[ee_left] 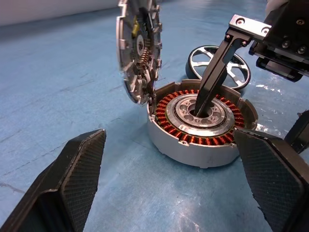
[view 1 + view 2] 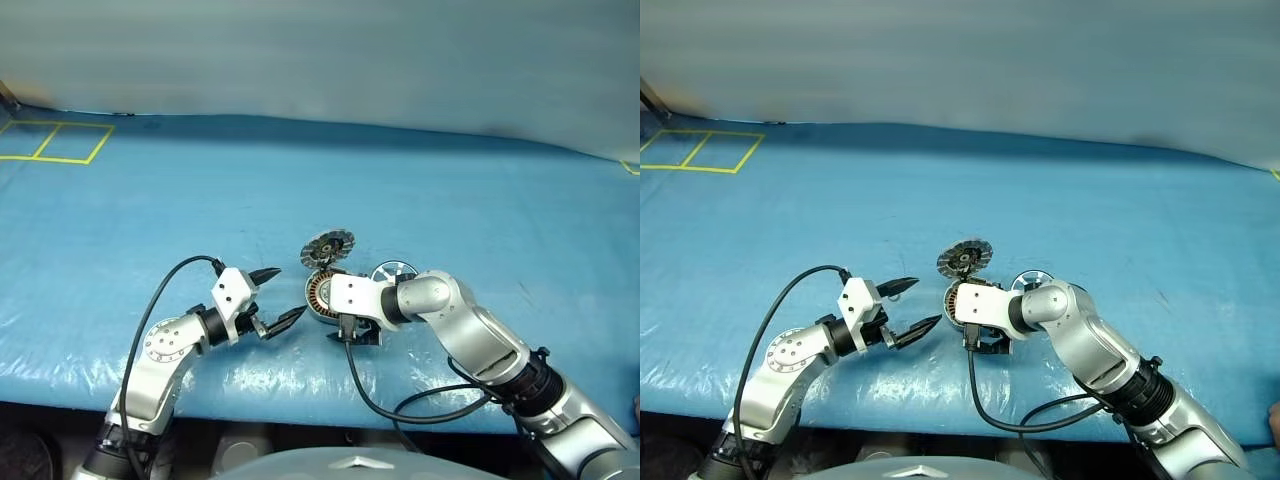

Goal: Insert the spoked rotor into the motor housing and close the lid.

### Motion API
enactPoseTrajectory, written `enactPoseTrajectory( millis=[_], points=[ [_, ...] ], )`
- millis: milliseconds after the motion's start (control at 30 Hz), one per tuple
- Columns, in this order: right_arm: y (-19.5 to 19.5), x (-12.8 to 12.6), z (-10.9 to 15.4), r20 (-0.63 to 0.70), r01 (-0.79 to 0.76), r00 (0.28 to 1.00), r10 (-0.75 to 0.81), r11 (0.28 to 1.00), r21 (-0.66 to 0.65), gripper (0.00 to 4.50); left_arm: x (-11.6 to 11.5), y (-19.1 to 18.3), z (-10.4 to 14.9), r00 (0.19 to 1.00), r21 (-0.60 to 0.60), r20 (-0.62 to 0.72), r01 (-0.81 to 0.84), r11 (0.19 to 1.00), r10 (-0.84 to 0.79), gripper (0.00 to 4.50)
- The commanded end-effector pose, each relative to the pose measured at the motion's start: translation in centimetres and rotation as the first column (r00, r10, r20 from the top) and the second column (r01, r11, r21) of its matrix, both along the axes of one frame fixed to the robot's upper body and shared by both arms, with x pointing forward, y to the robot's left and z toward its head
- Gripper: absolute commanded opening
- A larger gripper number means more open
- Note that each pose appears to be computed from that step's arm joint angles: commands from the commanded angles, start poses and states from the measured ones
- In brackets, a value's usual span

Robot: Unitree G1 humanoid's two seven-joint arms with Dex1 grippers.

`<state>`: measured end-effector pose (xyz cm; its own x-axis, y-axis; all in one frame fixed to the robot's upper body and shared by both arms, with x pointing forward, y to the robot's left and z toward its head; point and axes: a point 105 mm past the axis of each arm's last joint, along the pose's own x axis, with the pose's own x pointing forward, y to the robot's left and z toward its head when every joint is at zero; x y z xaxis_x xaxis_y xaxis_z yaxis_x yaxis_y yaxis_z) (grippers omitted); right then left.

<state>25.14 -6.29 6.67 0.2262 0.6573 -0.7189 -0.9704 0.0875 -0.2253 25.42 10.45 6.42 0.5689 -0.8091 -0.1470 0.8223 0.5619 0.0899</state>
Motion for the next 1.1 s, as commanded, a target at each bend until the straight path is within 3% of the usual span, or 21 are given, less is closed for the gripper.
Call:
enactPoseTrajectory(
  millis=[33, 233, 367, 500, 667, 833, 1100],
  points=[
    [0.0, -0.8, 1.5, -0.013, -0.027, 1.000, 0.028, 0.998, 0.062, 3.97, 0.0, -0.3, 0.7, 0.999, 0.000, 0.028, 0.023, 1.000, -0.023, 4.50],
    [-0.8, -1.1, 4.1, 0.048, -0.032, 0.999, 0.024, 0.987, 0.157, 3.97, -0.2, -0.2, 0.7, 0.999, -0.007, 0.021, 0.033, 0.999, -0.033, 4.50],
    [-2.5, 0.3, 4.8, 0.093, 0.098, 0.988, -0.124, 0.966, 0.238, 3.97, -0.3, -0.2, 0.8, 0.999, -0.013, 0.021, 0.039, 0.999, -0.038, 4.50],
    [-4.2, 0.9, 5.1, 0.057, 0.240, 0.959, -0.277, 0.903, 0.358, 3.97, -0.4, -0.3, 0.9, 0.999, -0.020, 0.024, 0.045, 0.999, -0.045, 4.50],
    [-6.0, -0.3, 4.9, -0.094, 0.385, 0.914, -0.394, 0.773, 0.504, 3.97, -0.6, -0.4, 1.4, 0.999, -0.078, 0.026, 0.049, 0.996, -0.047, 4.50],
    [-7.0, -0.9, 3.5, -0.151, 0.480, 0.864, -0.480, 0.695, 0.535, 3.97, -0.3, -0.1, 1.4, 0.999, -0.071, 0.033, 0.026, 0.997, -0.024, 4.50],
    [-5.7, -1.3, 2.7, -0.121, 0.469, 0.867, -0.484, 0.708, 0.528, 3.97, 2.0, 3.0, 1.3, 0.982, -0.046, 0.017, -0.188, 0.981, 0.189, 4.50]
  ],
)
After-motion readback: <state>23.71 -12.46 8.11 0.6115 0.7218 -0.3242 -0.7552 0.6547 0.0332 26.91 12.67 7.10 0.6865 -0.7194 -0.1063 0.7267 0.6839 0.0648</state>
